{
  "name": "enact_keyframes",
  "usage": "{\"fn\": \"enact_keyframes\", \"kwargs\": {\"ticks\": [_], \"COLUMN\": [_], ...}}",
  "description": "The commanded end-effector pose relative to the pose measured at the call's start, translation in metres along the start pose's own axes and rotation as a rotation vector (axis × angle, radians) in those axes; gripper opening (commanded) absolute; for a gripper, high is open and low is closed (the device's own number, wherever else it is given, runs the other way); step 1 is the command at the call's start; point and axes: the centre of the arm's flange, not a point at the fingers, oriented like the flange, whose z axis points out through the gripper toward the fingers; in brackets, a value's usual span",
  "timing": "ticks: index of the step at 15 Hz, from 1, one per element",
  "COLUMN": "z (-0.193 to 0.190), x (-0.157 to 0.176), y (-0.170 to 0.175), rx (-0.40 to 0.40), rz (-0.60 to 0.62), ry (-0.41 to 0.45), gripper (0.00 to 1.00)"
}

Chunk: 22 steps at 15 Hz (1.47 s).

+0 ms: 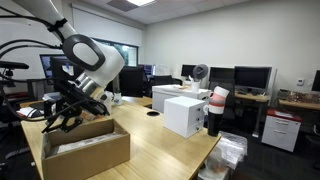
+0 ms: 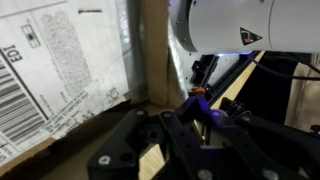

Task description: Close the cardboard box and position it nicely on the table top

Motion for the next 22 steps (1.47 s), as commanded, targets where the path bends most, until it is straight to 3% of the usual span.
{"fn": "enact_keyframes", "kwargs": {"ticks": [1, 5, 10, 12, 20, 21, 22], "z": [-0.005, -0.005, -0.013, -0.016, -0.020, -0.022, -0.033], "x": [-0.005, -0.012, -0.015, -0.014, 0.007, 0.012, 0.003], "y": [-0.005, -0.004, 0.005, 0.008, 0.002, -0.002, 0.006], "rx": [0.057, 0.046, -0.118, -0.196, -0.373, -0.372, -0.390], "rz": [-0.017, -0.008, -0.091, -0.191, -0.384, -0.361, -0.292], "ry": [-0.003, -0.010, -0.092, -0.121, -0.067, -0.047, 0.024], "gripper": [0.04, 0.04, 0.04, 0.04, 0.04, 0.30, 0.31]}}
